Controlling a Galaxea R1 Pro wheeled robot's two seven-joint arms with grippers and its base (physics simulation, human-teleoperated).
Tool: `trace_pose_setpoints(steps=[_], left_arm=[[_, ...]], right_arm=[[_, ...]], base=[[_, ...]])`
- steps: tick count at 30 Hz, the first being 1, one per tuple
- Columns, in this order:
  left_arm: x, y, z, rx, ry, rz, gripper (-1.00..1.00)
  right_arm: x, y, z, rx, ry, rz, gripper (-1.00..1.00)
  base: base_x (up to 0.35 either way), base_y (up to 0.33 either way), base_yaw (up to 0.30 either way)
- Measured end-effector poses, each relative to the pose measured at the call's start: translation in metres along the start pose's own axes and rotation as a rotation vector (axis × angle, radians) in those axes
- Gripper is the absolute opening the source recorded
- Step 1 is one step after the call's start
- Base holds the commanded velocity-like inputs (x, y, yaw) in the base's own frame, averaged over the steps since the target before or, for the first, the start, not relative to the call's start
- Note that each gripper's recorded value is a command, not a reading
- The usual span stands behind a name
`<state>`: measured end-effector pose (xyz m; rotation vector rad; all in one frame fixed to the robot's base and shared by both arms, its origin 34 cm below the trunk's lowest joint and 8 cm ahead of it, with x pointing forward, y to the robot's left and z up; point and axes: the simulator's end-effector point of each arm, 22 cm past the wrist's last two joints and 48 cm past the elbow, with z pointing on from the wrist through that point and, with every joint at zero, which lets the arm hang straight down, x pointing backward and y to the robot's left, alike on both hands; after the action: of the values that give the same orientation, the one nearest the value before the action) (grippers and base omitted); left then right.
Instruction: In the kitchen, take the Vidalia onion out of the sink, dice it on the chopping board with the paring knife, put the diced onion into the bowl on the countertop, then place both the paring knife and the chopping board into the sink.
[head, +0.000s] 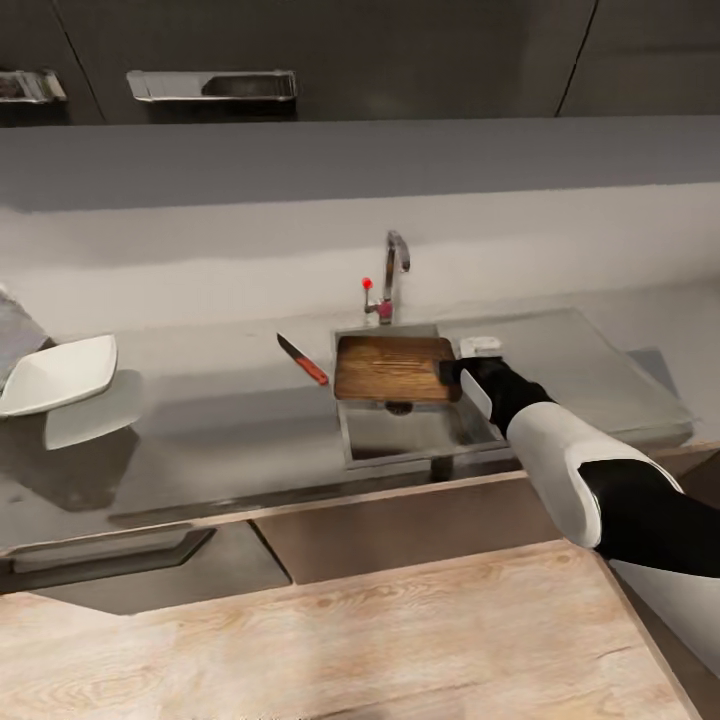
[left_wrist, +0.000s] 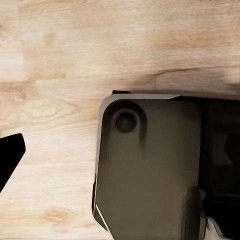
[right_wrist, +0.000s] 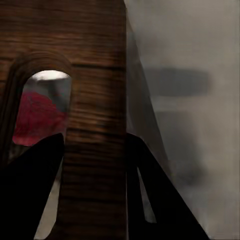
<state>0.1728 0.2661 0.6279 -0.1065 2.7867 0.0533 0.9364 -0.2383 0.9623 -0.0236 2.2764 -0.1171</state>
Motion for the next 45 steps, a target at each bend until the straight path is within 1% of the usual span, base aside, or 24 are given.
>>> trace_pose_setpoints(steps=[8,23,35,45], left_arm=[[-0.0010,0.0001,0.0003,0.000,-0.002,0.000,1.00],[-0.0011,0.0007,0.0003,0.000,-0.003,0.001,1.00],[-0.0011,0.0006,0.0003,0.000,-0.003,0.001,1.00],[-0.0011,0.0006,0.0003,0.000,-0.002,0.001,1.00]], right_arm=[[-0.0006,-0.0003,-0.0004,0.001,-0.001,0.001,-1.00],[-0.0008,-0.0019,-0.0006,0.003,-0.001,0.002,-1.00],[-0.0006,-0.0017,-0.0005,0.003,-0.001,0.002,-1.00],[-0.0005,-0.0003,-0.0005,0.000,0.000,0.001,-1.00]], base=[[0.000,0.259,0.216],[0.000,0.074,0.010],[0.000,0.267,0.004],[0.000,0.273,0.170]])
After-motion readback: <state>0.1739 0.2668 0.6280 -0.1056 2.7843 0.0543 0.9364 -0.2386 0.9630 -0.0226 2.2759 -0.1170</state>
